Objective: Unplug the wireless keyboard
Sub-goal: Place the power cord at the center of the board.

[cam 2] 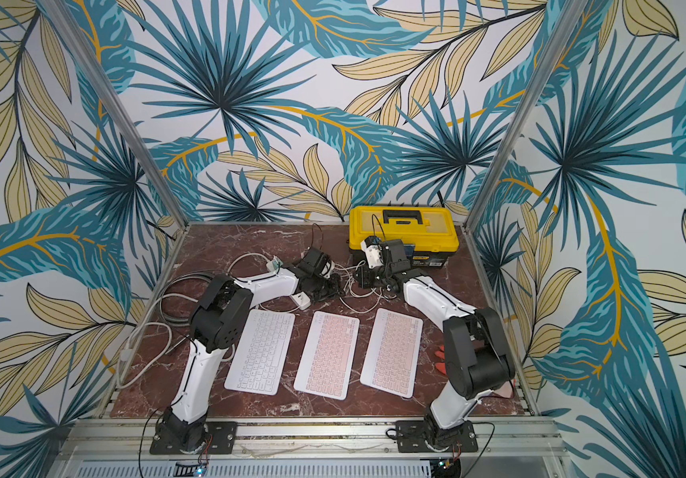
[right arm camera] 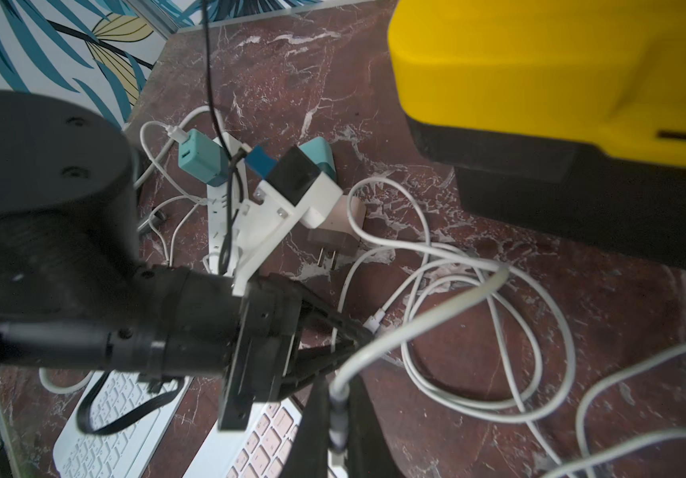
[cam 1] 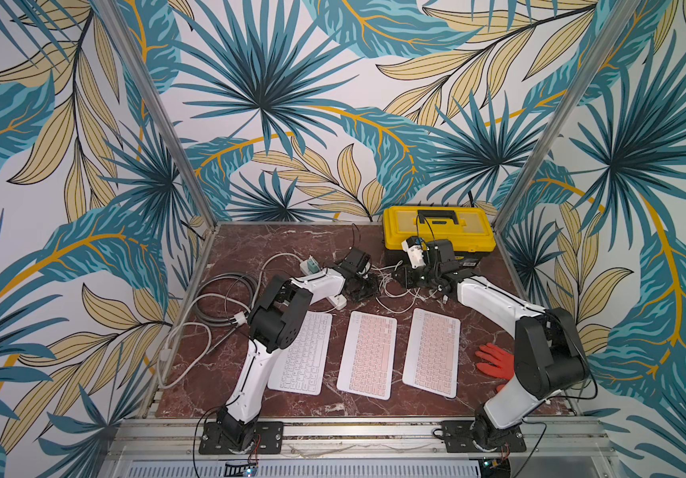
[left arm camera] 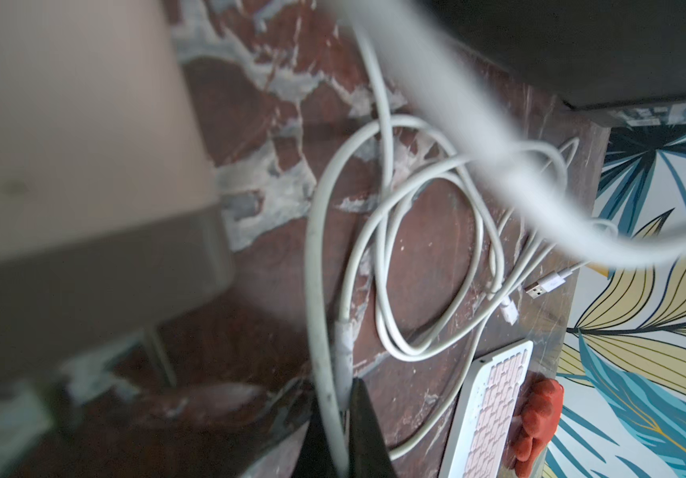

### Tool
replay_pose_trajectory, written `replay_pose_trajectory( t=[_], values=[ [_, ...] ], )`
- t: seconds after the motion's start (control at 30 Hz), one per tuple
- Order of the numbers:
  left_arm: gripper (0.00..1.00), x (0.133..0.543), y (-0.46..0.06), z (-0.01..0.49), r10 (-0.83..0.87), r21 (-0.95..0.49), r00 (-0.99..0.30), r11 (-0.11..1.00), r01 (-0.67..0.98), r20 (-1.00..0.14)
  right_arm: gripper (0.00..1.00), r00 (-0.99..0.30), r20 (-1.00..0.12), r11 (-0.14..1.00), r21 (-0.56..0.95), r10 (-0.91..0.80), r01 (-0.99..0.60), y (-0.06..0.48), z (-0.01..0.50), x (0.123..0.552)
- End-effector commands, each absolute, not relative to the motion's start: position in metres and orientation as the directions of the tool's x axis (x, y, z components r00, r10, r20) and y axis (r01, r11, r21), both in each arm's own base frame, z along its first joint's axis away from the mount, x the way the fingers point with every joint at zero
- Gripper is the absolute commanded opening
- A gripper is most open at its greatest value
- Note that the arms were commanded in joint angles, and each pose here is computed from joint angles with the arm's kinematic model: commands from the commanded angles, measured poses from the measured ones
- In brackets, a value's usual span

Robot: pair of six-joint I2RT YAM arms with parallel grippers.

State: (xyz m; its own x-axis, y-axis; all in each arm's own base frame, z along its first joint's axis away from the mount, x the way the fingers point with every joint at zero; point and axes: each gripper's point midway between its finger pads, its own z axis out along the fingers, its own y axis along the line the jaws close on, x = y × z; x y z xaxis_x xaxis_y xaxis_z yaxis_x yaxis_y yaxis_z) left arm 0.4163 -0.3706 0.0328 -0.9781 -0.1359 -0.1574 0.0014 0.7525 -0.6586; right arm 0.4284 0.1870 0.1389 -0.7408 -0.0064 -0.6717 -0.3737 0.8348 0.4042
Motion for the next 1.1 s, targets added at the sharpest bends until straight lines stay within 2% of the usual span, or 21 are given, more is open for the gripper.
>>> replay_pose_trajectory(
  t=[0.0, 0.13, 0.3, 0.37, 0.4, 0.43, 0.57, 0.77, 0.83, 1.07],
  values=[
    [0.0, 0.397, -0.372, 0.049, -0.071, -0.654, -0.981, 0.754, 0.065, -0.179, 0.11, -0.697, -0.716, 0.823, 0.411, 0.026, -0.392, 0.205, 0.152, 0.452],
    [0.0, 0.388, -0.366, 0.045, -0.072, -0.638, -0.983, 0.768, 0.054, -0.17, 0.12, -0.681, -0.73, 0.847, 0.394, 0.053, -0.357, 0.216, 0.147, 0.478],
    [0.0, 0.386, -0.364, 0.047, -0.072, -0.631, -0.98, 0.773, 0.061, -0.183, 0.2, -0.722, -0.691, 0.907, 0.315, 0.018, -0.279, 0.218, 0.109, 0.495],
    [0.0, 0.388, -0.363, 0.049, -0.076, -0.63, -0.979, 0.774, 0.062, -0.191, 0.27, -0.743, -0.67, 0.922, 0.286, -0.001, -0.26, 0.217, 0.094, 0.497],
    [0.02, 0.388, -0.363, 0.049, -0.075, -0.629, -0.979, 0.775, 0.063, -0.19, 0.31, -0.748, -0.663, 0.926, 0.278, -0.007, -0.255, 0.216, 0.09, 0.496],
    [0.1, 0.388, -0.363, 0.049, -0.077, -0.628, -0.978, 0.776, 0.062, -0.192, 0.35, -0.751, -0.66, 0.931, 0.27, -0.008, -0.247, 0.214, 0.087, 0.496],
    [0.22, 0.389, -0.363, 0.048, -0.074, -0.627, -0.978, 0.776, 0.065, -0.194, 0.48, -0.739, -0.673, 0.934, 0.242, -0.035, -0.265, 0.209, 0.097, 0.489],
    [0.29, 0.392, -0.361, 0.046, -0.081, -0.624, -0.978, 0.779, 0.059, -0.194, 0.6, -0.779, -0.617, 0.926, 0.22, -0.111, -0.306, 0.199, 0.104, 0.461],
    [0.35, 0.393, -0.359, 0.048, -0.087, -0.625, -0.977, 0.779, 0.057, -0.197, 0.62, -0.799, -0.583, 0.925, 0.204, -0.149, -0.321, 0.194, 0.101, 0.448],
    [0.43, 0.401, -0.343, 0.069, -0.115, -0.634, -0.966, 0.771, 0.06, -0.23, 0.61, -0.799, -0.545, 0.9, 0.17, -0.253, -0.401, 0.184, 0.102, 0.41]
  ],
)
